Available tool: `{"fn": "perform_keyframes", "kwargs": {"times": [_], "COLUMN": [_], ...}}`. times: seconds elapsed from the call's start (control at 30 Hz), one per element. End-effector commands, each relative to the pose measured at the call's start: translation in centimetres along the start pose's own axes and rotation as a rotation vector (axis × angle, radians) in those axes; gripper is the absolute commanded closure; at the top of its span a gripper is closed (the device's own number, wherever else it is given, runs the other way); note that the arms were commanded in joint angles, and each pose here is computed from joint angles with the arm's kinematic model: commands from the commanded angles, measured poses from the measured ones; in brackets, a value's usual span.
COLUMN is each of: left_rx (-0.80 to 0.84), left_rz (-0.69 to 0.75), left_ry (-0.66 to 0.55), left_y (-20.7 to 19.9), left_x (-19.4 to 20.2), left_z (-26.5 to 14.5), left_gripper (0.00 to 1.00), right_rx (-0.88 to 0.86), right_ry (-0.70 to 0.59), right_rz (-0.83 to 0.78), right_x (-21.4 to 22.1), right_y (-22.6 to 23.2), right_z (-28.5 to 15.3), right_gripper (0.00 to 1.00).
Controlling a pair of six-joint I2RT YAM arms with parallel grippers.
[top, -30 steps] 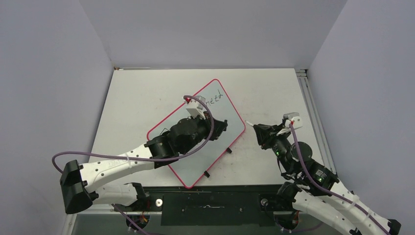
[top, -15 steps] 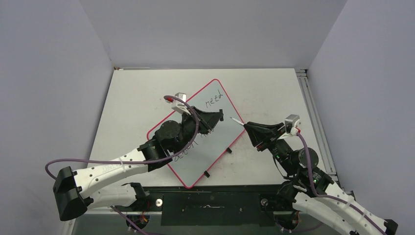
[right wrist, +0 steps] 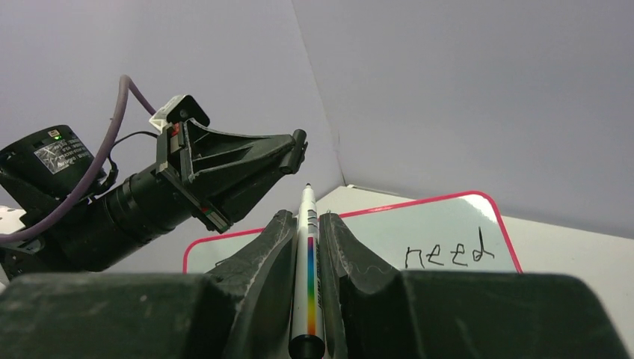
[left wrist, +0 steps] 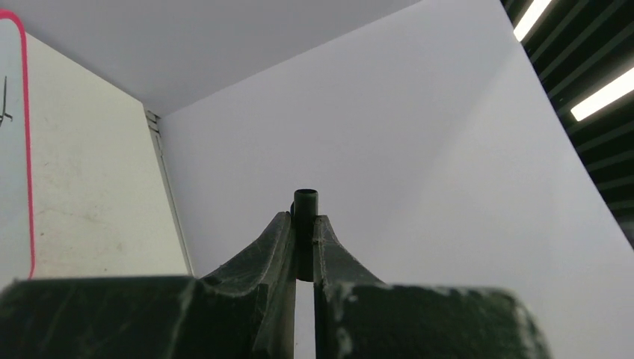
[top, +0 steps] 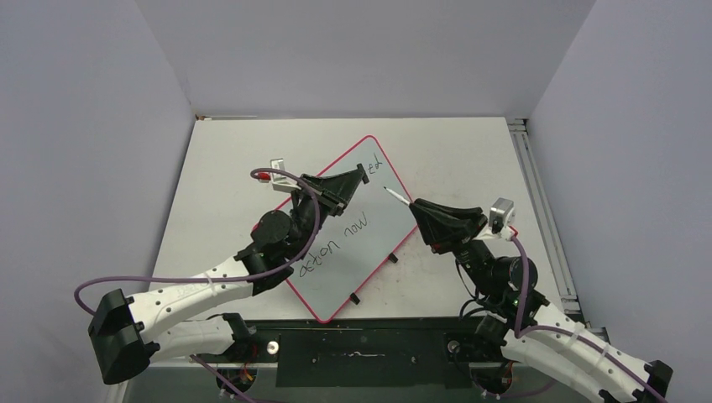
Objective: Write a sentence on the whiteboard
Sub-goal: Close the whiteboard marker at the center of the board.
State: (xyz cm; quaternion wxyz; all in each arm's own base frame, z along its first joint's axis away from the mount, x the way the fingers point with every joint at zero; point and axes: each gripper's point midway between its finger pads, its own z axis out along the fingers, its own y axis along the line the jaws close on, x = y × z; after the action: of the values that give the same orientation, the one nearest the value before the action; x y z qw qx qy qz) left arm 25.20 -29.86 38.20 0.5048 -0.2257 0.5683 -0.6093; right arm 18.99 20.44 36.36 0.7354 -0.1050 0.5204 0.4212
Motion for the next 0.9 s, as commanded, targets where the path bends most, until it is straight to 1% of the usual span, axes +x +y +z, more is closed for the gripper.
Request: {"fn": "perform_keyframes", "kwargs": {"times": [0.0,0.27,0.5,0.87], "left_rx": [0.094,0.097,0.092,0.090], "left_rz": [-0.148,-0.229,-0.274,-0.306], "left_ry": [-0.088,-0.103,-0.105,-0.099], "left_y": [-2.9,-2.3,-1.5,-0.8], "left_x": [-2.3,-2.4,-2.3,-2.1], "left_z": [0.2,0.2,0.3,0.0], "left_gripper": [1.00,1.00,1.00,1.00], "right_rx": [-0.068,-0.083,-0.089,-0.034], "right_ry": [-0.115,-0.131,-0.116,-0.152], "right_rz": [-0.023,-0.061,-0.102,-0.109], "right_x": [-2.1,-1.8,-1.0,-1.2], "right_y": [1.3,2.0,3.4,2.6], "right_z": [1.0,1.9,2.5,2.6], "right_gripper": [0.95,0.95,0.95,0.95]}}
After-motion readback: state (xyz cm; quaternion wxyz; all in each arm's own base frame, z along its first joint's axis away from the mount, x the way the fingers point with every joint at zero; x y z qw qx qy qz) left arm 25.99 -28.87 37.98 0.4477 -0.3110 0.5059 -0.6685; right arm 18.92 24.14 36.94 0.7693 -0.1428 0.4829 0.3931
